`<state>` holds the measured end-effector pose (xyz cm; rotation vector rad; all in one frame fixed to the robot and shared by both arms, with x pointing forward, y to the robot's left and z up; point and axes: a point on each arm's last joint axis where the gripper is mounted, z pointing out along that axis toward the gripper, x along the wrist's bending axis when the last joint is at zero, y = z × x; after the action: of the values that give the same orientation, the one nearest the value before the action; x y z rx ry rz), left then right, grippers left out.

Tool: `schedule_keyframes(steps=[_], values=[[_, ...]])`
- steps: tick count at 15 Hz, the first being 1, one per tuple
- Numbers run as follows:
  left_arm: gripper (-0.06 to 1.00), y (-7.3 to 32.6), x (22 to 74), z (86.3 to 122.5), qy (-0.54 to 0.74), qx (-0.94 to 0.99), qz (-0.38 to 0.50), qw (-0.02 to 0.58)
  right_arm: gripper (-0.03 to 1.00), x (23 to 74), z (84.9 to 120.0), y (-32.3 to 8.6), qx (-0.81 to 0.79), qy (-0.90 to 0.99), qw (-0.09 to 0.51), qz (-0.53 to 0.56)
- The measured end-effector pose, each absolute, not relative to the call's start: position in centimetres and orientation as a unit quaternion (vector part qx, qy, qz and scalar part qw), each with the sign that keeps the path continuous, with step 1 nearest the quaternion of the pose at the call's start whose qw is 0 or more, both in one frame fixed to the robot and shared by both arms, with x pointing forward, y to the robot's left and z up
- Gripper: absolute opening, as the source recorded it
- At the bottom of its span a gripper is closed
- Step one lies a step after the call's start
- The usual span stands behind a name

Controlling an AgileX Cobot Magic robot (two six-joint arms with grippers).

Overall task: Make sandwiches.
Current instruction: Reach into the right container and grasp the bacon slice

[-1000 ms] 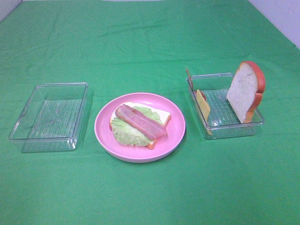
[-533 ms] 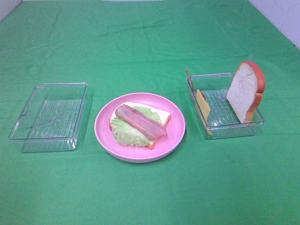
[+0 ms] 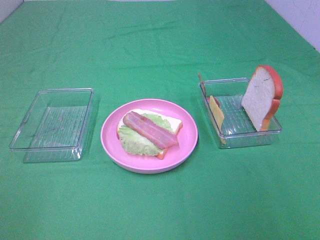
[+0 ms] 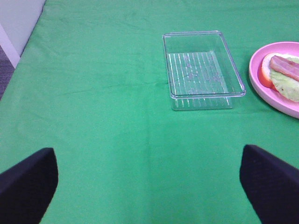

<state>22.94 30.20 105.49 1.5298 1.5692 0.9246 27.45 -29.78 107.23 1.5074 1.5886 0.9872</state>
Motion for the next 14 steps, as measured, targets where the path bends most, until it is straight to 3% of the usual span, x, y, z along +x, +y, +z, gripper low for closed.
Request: schedule_keyframes(steps=[6,7,11,14], values=[[0.99,30.2,22.9,105.5,0.612,0.597,0.361,0.372,0.94,36.0,109.4,-28.8,0.609,0.635,0.313,0.358],[0.99,30.2,22.9,105.5,0.612,0.597,0.361,0.372,0.94,39.7,110.2,-28.5,0.621,0.647,0.291,0.334],[0.99,30.2,22.9,105.5,0.612,0.597,0.361,0.372,0.94,46.4,111.7,-27.6,0.627,0.662,0.254,0.323],[0.99,30.2,22.9,105.5,0.612,0.597,0.361,0.372,0.94,51.4,111.9,-26.4,0.635,0.685,0.184,0.307]])
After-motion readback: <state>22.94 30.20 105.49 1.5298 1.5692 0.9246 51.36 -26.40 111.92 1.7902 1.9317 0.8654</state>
